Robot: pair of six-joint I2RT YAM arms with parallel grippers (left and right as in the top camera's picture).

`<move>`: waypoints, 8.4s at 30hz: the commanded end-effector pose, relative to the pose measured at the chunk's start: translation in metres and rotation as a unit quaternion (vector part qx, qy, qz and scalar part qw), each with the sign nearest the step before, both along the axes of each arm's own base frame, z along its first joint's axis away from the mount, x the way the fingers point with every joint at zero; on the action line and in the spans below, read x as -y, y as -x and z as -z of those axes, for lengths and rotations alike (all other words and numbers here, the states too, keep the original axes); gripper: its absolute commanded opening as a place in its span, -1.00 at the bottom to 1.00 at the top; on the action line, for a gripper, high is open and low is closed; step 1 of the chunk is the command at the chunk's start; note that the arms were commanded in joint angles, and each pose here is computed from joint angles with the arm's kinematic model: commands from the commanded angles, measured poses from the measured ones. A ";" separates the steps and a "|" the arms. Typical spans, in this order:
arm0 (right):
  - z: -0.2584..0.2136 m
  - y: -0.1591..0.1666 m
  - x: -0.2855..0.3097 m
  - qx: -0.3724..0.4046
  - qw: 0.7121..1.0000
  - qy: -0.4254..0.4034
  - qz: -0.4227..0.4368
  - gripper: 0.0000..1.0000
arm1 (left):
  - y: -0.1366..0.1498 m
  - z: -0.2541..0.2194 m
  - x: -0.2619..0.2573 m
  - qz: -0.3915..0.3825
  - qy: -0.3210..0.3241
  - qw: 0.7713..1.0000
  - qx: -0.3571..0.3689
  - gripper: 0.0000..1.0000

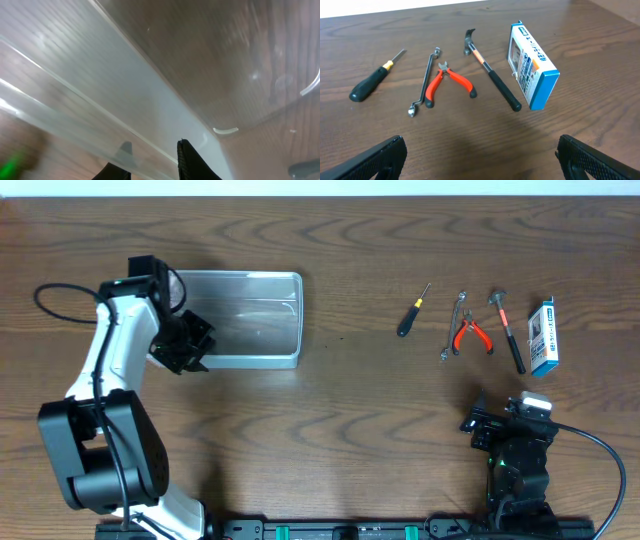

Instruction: Pack container

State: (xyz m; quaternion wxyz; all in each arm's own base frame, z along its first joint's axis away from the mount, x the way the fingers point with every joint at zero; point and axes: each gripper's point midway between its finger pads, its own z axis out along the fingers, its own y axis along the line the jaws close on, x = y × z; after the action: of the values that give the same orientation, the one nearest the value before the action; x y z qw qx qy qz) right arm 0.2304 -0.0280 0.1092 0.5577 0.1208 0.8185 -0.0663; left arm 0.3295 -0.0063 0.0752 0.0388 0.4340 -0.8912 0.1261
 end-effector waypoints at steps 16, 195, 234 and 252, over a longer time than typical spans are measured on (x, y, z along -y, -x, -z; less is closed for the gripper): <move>0.001 0.000 -0.002 0.000 1.000 -0.005 -0.001 0.98 | 0.002 0.001 0.019 0.010 0.009 1.000 -0.008 0.77; -0.018 -0.213 -0.352 -0.306 0.924 -0.113 -0.199 0.84 | 0.017 -0.107 -0.186 0.032 -0.147 0.971 0.185 0.79; 0.046 -0.194 -0.362 -0.380 0.899 -0.113 -0.185 -0.74 | 0.017 -0.107 -0.186 0.032 -0.147 0.971 0.185 0.79; 0.012 -0.212 -0.350 -0.335 0.920 -0.076 -0.190 -0.80 | 0.017 -0.107 -0.186 0.032 -0.147 0.971 0.185 0.79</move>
State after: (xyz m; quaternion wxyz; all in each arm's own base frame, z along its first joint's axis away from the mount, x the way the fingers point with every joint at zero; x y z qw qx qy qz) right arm 0.4260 0.3250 0.0629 0.1956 -0.0179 0.9779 0.0717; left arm 0.3119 0.1802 0.1765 -0.1793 0.3864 -0.9015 0.0764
